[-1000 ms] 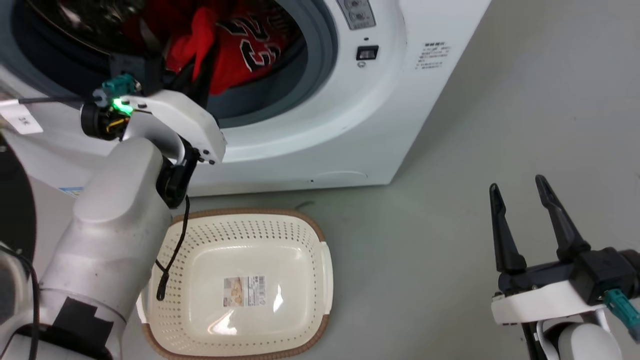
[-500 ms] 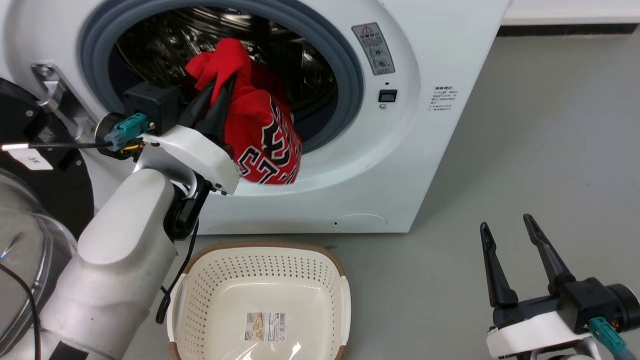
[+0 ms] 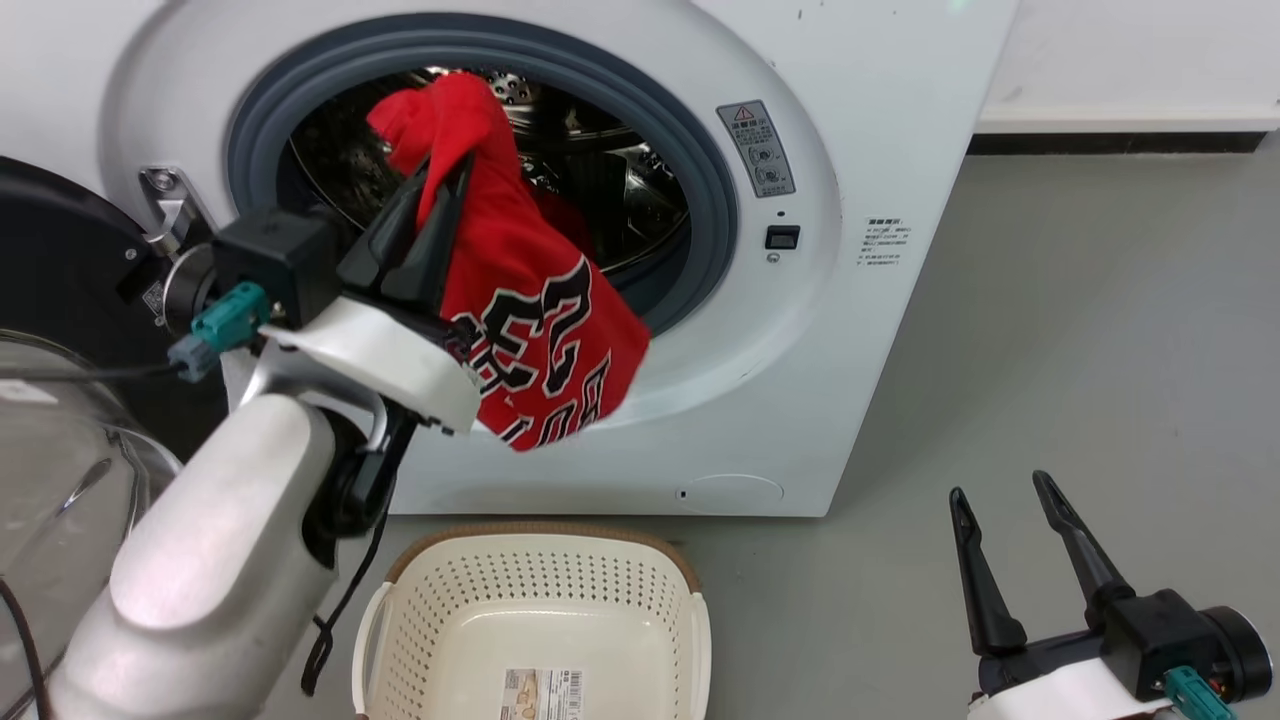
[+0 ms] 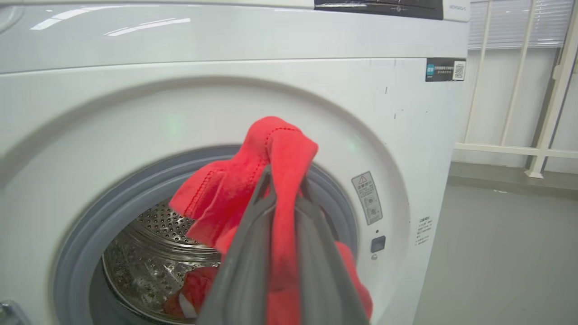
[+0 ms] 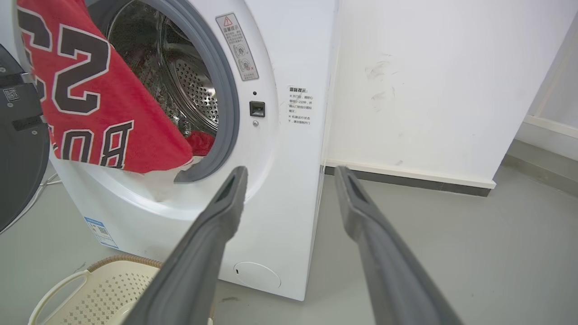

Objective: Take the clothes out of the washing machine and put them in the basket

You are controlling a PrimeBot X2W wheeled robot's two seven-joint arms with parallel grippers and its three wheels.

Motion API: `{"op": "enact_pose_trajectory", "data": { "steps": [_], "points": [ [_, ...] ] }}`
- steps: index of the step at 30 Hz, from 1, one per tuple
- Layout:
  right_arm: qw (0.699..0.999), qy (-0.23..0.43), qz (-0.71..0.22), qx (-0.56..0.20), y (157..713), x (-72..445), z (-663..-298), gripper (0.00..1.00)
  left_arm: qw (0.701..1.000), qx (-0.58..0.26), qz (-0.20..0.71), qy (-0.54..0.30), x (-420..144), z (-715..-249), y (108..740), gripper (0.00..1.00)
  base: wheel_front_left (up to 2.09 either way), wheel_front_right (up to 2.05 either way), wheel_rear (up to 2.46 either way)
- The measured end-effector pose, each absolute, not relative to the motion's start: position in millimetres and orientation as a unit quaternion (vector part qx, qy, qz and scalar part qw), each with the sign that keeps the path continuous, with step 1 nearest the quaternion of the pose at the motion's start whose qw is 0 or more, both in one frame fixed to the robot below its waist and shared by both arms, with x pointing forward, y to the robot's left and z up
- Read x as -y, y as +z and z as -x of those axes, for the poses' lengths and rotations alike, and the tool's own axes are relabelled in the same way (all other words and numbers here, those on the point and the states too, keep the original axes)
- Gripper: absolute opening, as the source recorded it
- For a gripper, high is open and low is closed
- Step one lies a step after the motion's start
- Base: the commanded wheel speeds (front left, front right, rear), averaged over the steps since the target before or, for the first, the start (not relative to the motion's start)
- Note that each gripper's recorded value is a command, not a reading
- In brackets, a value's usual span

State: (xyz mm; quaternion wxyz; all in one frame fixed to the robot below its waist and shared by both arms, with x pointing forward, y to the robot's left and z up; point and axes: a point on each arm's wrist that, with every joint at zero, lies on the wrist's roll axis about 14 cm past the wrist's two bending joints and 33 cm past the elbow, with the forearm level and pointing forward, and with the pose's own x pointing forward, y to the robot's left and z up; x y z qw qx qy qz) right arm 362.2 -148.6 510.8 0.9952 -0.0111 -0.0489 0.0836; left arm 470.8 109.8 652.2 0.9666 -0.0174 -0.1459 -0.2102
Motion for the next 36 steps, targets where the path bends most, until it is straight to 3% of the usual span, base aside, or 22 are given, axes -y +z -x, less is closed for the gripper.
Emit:
{"op": "enact_pose_trajectory", "data": {
  "steps": [17,27,36],
  "points": [
    [0.994,0.096,0.007,0.051,512.1,140.6,-351.2,1.00,0.971,0.131,0.017,-0.201,-118.0,-394.0,640.3,0.00,0.00,0.00,0.00],
    [0.995,0.097,0.006,0.036,502.3,139.9,-363.3,1.00,0.976,-0.007,0.047,-0.210,-108.0,-379.5,544.8,0.00,0.00,0.00,0.00],
    [0.996,0.087,0.016,0.024,491.9,147.5,-385.9,1.00,0.965,-0.136,0.063,-0.217,-95.6,-379.8,442.4,0.00,0.00,0.00,0.00]
  ]
}}
